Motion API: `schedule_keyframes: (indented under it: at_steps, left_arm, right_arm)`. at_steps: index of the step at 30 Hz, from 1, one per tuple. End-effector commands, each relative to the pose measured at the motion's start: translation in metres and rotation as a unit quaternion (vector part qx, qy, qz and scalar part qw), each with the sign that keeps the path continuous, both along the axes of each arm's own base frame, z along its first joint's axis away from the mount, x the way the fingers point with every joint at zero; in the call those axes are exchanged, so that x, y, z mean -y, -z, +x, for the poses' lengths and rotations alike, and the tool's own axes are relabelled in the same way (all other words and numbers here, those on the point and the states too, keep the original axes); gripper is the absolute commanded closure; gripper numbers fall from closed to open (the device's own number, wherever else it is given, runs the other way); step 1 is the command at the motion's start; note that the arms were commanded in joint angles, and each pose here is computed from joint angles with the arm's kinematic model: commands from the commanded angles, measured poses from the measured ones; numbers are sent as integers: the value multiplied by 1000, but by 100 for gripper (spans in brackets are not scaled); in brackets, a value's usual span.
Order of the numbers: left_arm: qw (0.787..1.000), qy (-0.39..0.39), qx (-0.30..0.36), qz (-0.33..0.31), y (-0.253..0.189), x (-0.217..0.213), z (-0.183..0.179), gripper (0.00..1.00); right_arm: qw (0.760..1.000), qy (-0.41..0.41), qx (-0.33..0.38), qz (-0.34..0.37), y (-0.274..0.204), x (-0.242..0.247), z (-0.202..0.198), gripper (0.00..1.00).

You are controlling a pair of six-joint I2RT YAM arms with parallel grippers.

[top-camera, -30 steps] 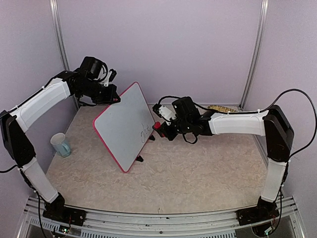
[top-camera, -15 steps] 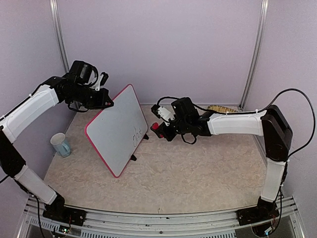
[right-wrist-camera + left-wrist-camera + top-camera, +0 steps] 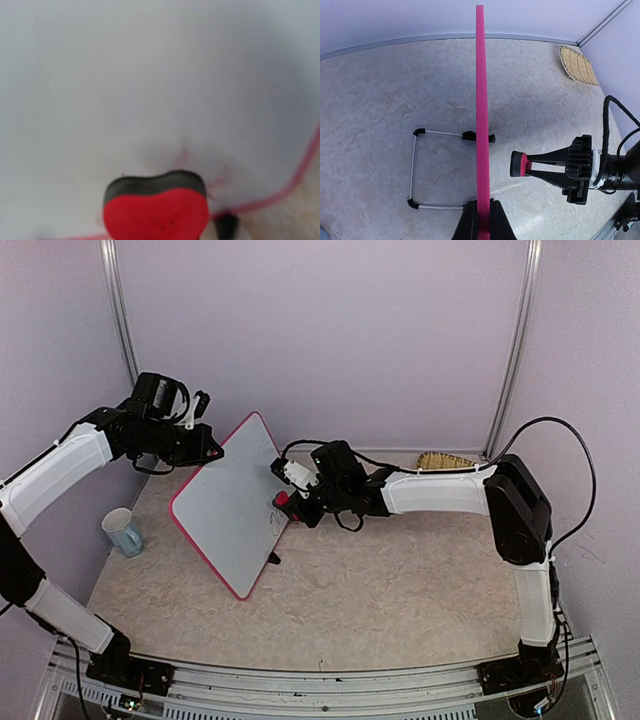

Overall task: Erase the whiteboard
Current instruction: Erase the whiteboard at the center of the board.

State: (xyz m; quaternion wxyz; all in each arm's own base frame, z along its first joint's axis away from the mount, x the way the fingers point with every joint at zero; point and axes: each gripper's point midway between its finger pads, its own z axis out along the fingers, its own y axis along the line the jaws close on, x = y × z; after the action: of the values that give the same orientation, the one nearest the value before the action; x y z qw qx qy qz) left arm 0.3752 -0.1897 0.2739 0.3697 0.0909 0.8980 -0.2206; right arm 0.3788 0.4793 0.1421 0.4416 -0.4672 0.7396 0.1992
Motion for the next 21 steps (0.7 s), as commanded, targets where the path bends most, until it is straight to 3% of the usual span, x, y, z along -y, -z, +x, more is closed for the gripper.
schedule_keyframes:
  at_steps: [1, 21]
  left_arm:
    - [1000, 12, 22, -9, -4, 5, 3, 100]
    - [999, 10, 33, 0, -7, -8, 5, 100]
  right_arm:
    - [1000, -30, -1, -8, 11, -19, -2, 91]
    - [994, -70, -55, -65, 80, -21, -16, 91]
